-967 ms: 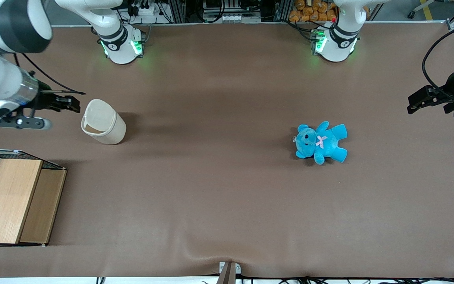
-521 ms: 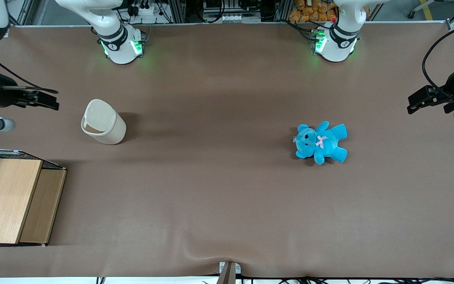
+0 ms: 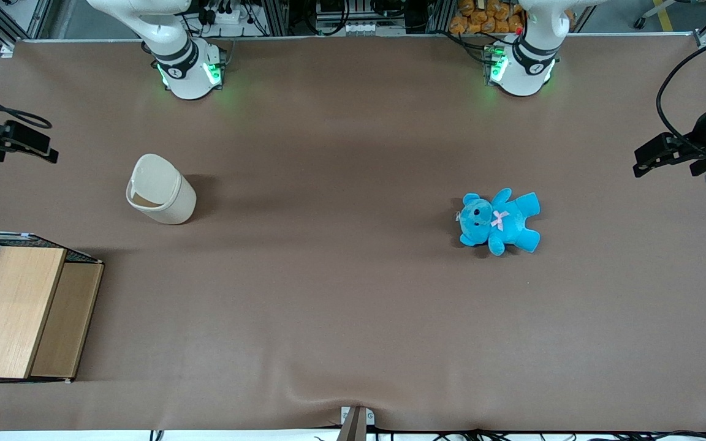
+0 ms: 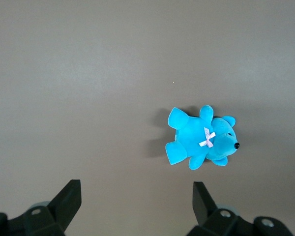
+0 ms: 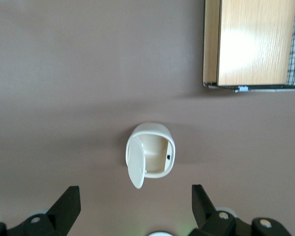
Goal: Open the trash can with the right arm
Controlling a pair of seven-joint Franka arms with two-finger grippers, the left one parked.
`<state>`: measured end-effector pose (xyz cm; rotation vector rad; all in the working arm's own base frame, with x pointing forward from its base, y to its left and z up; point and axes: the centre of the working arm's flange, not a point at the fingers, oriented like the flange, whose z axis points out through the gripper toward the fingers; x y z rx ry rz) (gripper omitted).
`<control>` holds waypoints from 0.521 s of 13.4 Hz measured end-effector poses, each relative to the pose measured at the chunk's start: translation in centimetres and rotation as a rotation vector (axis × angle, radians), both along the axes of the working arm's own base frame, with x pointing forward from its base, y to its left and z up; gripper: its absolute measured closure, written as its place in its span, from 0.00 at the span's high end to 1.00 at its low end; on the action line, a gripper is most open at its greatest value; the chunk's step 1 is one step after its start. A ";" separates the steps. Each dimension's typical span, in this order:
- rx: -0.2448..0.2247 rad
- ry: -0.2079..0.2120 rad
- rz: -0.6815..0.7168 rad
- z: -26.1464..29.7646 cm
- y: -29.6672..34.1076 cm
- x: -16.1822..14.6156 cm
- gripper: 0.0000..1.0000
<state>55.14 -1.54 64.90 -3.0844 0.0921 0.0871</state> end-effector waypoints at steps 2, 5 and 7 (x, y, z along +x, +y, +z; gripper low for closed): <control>0.001 -0.038 -0.001 0.0 0.1 -1.0 1.00; 0.001 -0.061 0.016 0.5 0.1 -1.7 1.00; -0.003 -0.073 0.020 0.7 0.1 -1.7 1.00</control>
